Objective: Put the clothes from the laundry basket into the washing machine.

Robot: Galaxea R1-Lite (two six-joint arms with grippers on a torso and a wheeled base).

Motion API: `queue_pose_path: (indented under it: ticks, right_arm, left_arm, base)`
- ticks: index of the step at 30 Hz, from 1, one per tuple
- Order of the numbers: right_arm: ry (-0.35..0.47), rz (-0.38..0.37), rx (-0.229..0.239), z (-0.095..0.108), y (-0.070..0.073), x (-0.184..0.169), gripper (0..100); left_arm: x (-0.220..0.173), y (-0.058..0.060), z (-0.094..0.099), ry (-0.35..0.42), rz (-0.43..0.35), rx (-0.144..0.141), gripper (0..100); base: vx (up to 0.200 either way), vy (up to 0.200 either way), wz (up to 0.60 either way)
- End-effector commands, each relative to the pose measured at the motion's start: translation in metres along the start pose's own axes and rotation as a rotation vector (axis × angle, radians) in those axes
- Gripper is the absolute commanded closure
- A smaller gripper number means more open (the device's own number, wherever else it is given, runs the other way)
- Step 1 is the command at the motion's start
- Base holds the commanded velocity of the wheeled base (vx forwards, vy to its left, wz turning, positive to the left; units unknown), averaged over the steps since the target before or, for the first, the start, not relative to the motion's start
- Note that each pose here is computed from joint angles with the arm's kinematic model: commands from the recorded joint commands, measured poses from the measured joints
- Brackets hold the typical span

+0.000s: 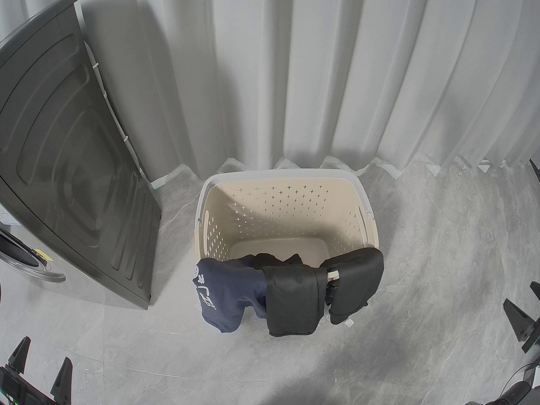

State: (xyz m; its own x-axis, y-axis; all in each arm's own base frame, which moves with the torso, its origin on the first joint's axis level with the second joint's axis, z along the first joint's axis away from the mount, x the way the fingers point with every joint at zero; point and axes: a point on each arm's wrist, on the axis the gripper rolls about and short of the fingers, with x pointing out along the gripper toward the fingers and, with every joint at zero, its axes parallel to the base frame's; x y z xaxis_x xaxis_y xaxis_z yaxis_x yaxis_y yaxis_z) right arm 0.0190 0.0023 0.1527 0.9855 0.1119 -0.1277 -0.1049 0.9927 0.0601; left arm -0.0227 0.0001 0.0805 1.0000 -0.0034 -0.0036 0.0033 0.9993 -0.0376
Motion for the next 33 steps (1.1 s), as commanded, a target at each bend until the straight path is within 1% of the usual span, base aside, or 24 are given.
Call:
queue_pose_path:
  ticks: [1,7,8,9,11,13,17,21,24,27,33]
  right_arm:
    - [0.373,0.159,0.066,-0.006,0.015,0.097,0]
    - [0.436,0.182,0.059,-0.011,0.026,0.138,0]
    - [0.436,0.182,0.059,-0.011,0.026,0.138,0]
    - [0.438,0.197,0.069,-0.013,0.031,0.155,0]
    - [0.443,0.2,0.104,-0.019,0.036,0.171,0]
    - [0.443,0.198,0.109,-0.027,0.039,0.185,0]
    - [0.438,0.202,0.098,-0.04,0.046,0.206,0]
    - [0.437,0.202,0.091,-0.055,0.049,0.224,0]
    - [0.418,0.198,0.076,-0.062,0.051,0.234,0]
    - [0.425,0.2,0.062,-0.071,0.054,0.243,0]
    - [0.429,0.212,0.046,-0.076,0.06,0.255,0]
  left_arm:
    - [0.0,0.0,-0.004,0.003,0.0,-0.001,0]
    - [0.0,0.0,-0.004,0.003,0.0,-0.001,0]
    - [0.0,0.0,-0.004,0.003,0.0,-0.001,0]
    - [0.0,0.0,-0.004,0.003,0.0,-0.001,0]
    - [0.0,0.0,-0.004,0.003,0.0,-0.001,0]
    - [0.0,0.0,-0.004,0.003,0.0,-0.001,0]
    - [0.0,0.0,-0.004,0.003,0.0,-0.001,0]
    - [0.0,0.0,-0.004,0.003,0.0,-0.001,0]
    - [0.0,0.0,-0.004,0.003,0.0,-0.001,0]
    - [0.0,0.0,-0.004,0.003,0.0,0.001,0]
    - [0.0,0.0,-0.004,0.003,0.0,0.001,0]
  base:
    - [0.0,0.0,0.0]
    - [0.0,0.0,0.0]
    - [0.0,0.0,0.0]
    - [0.0,0.0,0.0]
    - [0.0,0.0,0.0]
    - [0.0,0.0,0.0]
    - [0.0,0.0,0.0]
    - [0.0,0.0,0.0]
    - [0.0,0.0,0.0]
    - [0.0,0.0,0.0]
    - [0.0,0.0,0.0]
